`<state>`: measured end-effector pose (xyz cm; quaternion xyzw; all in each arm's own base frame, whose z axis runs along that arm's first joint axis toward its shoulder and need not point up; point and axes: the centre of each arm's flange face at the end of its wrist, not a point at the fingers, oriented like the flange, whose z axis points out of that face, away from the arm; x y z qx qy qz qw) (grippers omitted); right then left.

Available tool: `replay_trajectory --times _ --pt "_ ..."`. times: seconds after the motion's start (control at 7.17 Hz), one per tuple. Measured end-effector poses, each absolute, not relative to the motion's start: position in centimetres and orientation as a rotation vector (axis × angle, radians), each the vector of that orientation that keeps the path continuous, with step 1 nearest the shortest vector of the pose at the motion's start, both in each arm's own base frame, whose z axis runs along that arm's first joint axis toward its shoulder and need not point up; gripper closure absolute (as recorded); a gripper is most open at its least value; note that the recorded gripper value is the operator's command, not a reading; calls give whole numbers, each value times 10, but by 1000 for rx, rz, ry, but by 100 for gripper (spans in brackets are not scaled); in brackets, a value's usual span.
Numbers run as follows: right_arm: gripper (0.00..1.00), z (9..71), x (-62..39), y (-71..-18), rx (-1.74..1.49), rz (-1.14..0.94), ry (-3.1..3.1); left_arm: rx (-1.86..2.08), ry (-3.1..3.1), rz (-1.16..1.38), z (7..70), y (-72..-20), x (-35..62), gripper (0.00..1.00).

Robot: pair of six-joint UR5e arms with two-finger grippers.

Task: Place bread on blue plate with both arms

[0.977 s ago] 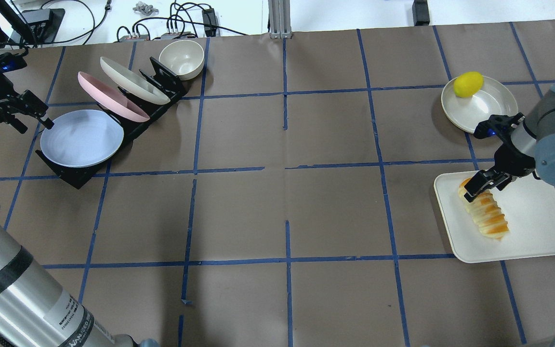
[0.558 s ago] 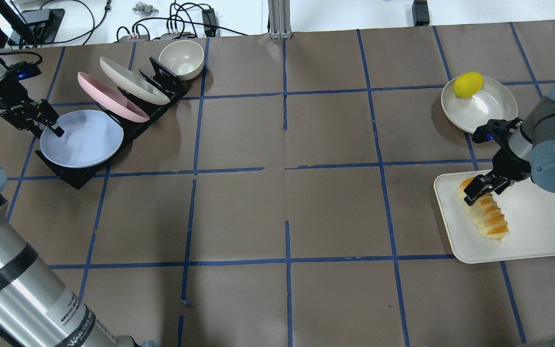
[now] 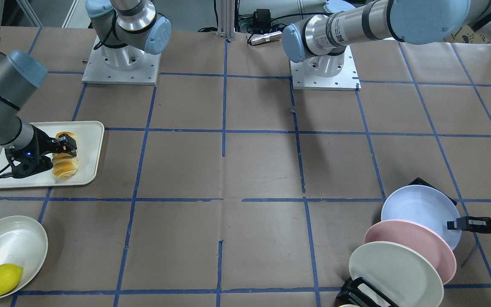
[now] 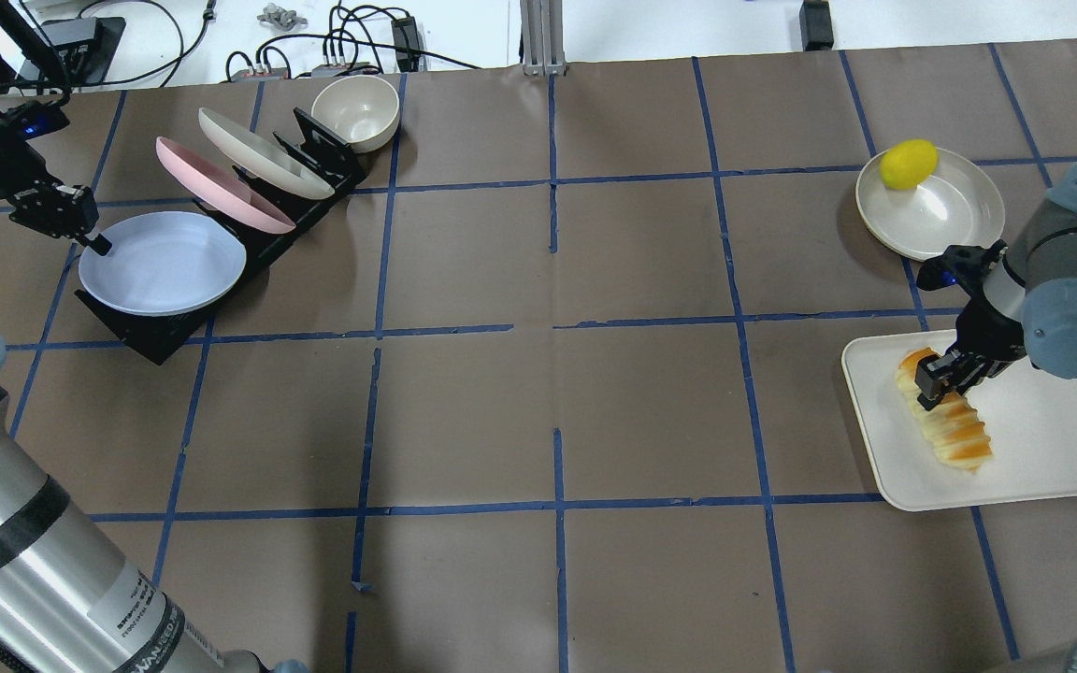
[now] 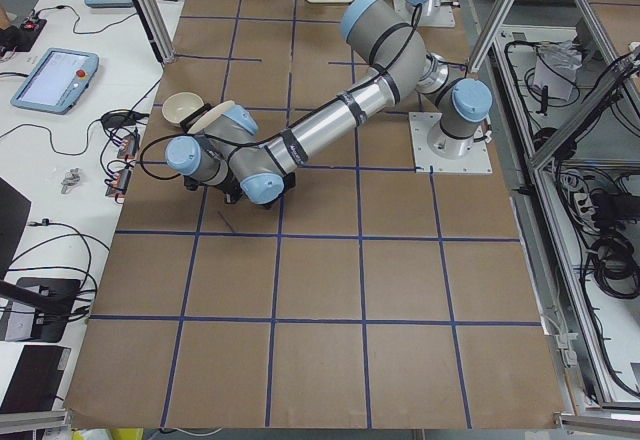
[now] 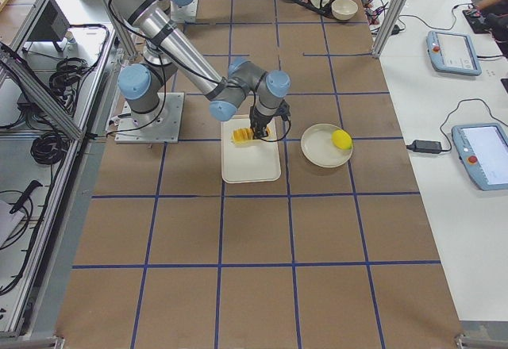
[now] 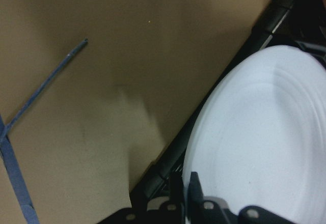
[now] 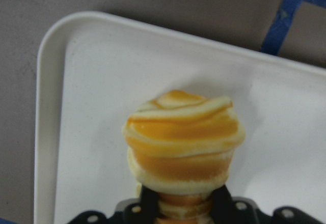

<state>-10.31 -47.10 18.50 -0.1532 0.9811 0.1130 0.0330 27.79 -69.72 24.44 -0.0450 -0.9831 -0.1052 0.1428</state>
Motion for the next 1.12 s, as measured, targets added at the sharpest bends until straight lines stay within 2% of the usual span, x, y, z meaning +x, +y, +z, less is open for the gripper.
replay_trajectory --times 0.28,0.7,1.12 --pt "93 220 -104 -475 -447 296 3066 -131 -2849 -294 272 -686 278 97" --pt "93 345 -101 -490 -404 212 3177 -182 -2864 -340 340 -654 263 97" --pt "93 482 -62 -494 -367 160 3215 -214 -2871 -366 410 -598 186 96"
